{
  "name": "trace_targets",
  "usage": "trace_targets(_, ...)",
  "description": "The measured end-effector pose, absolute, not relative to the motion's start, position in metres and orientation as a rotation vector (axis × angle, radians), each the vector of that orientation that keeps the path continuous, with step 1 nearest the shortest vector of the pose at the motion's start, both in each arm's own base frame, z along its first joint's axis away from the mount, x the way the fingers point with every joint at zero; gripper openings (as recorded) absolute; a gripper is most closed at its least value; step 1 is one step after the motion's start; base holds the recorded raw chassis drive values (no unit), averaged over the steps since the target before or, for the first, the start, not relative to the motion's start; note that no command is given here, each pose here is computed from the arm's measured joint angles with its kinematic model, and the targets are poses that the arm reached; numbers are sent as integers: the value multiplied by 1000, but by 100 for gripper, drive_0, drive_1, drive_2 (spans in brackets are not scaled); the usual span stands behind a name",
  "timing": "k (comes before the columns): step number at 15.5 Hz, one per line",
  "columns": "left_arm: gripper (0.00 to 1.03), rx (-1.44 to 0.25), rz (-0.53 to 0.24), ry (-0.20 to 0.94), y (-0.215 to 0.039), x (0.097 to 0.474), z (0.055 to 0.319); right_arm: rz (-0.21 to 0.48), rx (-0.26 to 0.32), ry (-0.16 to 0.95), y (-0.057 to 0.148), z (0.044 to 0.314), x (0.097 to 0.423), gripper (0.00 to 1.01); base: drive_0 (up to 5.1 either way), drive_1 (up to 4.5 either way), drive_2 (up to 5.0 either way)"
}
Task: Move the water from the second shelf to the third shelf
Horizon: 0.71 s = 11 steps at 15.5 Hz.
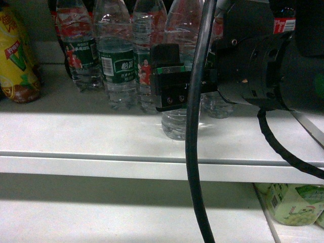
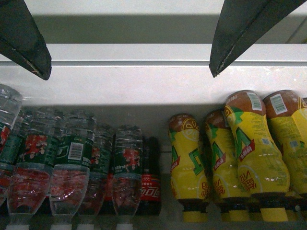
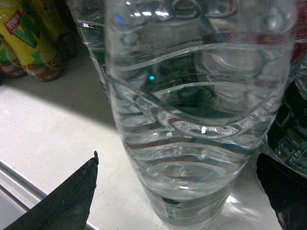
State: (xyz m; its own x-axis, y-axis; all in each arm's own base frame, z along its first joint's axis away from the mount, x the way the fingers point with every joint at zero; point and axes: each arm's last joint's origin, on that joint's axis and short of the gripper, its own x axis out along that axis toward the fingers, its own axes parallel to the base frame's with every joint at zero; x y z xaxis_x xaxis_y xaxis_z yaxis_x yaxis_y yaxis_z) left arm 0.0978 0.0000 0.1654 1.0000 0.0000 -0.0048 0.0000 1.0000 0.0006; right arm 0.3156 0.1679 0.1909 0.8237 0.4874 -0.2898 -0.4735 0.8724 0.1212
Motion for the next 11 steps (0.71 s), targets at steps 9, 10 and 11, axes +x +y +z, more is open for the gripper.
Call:
trace_targets(9,98,1,0,5,0,98,165,461,89,298,187,180,340,98,0,0,0)
trace_targets(10,98,0,0,5,0,98,165,456,91,294,188,181,340,98,0,0,0)
trace_targets(11,98,0,0,5,0,98,165,451,91,287,190,182,340,91,0,0,0)
